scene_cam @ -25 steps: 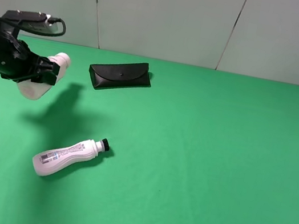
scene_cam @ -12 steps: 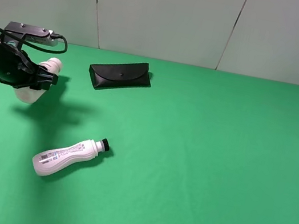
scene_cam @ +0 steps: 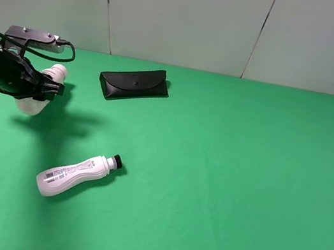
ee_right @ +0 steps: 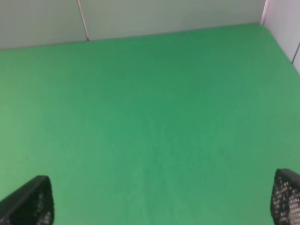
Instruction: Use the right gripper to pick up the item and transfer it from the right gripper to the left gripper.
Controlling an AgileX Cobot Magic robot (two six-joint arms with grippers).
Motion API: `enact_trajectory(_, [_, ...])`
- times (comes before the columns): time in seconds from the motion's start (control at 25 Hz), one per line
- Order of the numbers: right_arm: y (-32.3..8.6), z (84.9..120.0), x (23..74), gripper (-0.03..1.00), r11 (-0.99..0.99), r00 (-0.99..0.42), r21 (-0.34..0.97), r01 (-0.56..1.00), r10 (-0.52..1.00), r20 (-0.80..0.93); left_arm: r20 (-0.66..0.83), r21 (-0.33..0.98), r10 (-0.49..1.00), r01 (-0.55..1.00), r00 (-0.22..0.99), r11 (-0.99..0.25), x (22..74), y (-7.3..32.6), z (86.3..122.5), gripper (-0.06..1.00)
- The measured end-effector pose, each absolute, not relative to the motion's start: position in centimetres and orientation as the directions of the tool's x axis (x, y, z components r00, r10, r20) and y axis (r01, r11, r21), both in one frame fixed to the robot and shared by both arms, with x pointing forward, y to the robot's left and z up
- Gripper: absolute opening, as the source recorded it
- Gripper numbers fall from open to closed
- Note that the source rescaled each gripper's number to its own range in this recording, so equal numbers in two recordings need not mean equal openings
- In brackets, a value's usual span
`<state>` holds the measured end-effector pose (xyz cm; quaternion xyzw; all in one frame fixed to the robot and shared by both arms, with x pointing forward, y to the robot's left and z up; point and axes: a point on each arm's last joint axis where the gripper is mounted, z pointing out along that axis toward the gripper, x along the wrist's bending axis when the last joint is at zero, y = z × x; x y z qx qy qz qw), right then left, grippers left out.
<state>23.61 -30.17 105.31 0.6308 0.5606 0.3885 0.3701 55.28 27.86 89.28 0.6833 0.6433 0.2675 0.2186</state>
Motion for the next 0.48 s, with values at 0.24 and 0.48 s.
enact_trajectory(0.24, [-30.17, 105.31, 23.61, 1.0, -0.097, 0.07, 0.902, 0.42, 0.995, 0.075, 0.099, 0.63, 0.995, 0.772, 0.03, -0.087, 55.39, 27.73, 88.26, 0.0])
enact_trajectory(0.48, [-30.17, 105.31, 23.61, 1.0, -0.097, 0.07, 0.902, 0.42, 0.995, 0.075, 0.099, 0.63, 0.995, 0.772, 0.029, -0.086, 55.39, 27.73, 88.25, 0.12])
